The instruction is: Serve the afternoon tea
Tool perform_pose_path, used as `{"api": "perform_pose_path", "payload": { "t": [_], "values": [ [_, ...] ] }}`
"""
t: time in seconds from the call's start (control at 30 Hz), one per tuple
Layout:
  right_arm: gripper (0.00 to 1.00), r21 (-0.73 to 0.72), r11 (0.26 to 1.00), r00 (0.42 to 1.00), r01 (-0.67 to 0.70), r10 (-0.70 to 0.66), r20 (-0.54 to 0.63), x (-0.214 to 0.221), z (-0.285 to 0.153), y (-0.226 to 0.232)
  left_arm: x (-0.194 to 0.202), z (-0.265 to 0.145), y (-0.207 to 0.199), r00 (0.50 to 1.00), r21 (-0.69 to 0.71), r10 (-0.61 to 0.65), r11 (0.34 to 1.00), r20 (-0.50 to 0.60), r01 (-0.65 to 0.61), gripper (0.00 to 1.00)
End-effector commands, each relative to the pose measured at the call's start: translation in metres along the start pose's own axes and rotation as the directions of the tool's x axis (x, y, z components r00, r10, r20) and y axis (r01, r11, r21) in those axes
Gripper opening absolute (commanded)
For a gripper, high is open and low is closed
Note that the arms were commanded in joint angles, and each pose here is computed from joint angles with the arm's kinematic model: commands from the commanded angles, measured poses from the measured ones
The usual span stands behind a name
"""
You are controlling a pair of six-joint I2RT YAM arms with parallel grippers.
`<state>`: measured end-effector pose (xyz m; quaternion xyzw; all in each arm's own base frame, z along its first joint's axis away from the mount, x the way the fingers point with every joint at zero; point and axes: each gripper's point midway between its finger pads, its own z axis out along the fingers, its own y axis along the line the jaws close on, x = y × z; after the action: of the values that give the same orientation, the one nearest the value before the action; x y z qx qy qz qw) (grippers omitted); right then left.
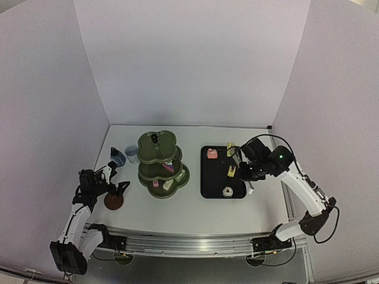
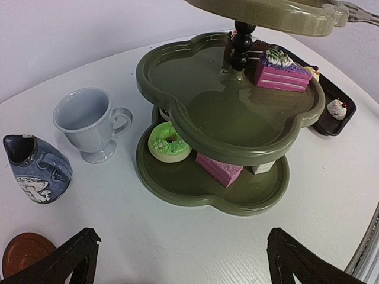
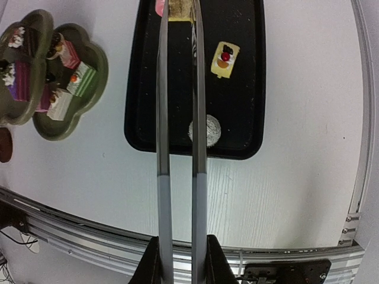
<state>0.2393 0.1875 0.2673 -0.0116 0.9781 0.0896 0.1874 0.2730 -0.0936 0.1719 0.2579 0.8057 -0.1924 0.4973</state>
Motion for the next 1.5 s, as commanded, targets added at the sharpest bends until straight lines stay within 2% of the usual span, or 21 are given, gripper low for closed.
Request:
{"api": "perform_pose_path", "payload": {
  "t": [0.0,0.13,0.23,0.47,0.6,0.8,1.07,1.47],
  "values": [
    [0.0,-0.033,0.989,0.989,0.145,-0.146,-0.035,0.018,-0.025,0.007,-0.015,-0.003,0.005,0.999,-0.028,0.008,1.0,0.041,-0.007,1.0],
    [0.0,-0.14,0.929,0.934,0.344,-0.353,-0.048,0.047,-0.029,0.058,-0.015,-0.005,0.004,0.999,-0.031,0.01,0.999,0.039,-0.009,1.0],
    [0.0,-0.212,0.883,0.891,0.419,-0.445,-0.088,0.071,-0.027,0.084,-0.015,-0.005,0.003,0.999,-0.029,0.013,1.0,0.038,-0.012,1.0],
    [0.0,-0.404,0.782,0.794,0.475,-0.579,-0.187,0.121,-0.031,0.133,-0.019,-0.004,0.004,0.999,-0.026,0.019,1.0,0.039,-0.018,1.0],
    [0.0,-0.449,0.72,0.752,0.529,-0.643,-0.147,0.122,-0.031,0.169,-0.019,-0.003,0.004,0.999,-0.018,0.018,1.0,0.038,-0.017,1.0],
    [0.0,-0.379,0.647,0.695,0.662,-0.718,-0.013,0.092,-0.014,0.211,-0.02,-0.004,0.004,0.999,-0.017,0.023,1.0,0.041,-0.023,1.0],
    [0.0,-0.19,0.617,0.637,0.764,-0.768,0.064,0.054,0.017,0.23,-0.021,-0.004,0.002,0.999,-0.014,0.025,1.0,0.045,-0.025,1.0],
    [0.0,-0.055,0.591,0.593,0.805,-0.803,0.064,0.037,0.051,0.234,-0.019,-0.004,0.001,0.999,-0.01,0.029,1.0,0.039,-0.028,0.99]
  ]
}}
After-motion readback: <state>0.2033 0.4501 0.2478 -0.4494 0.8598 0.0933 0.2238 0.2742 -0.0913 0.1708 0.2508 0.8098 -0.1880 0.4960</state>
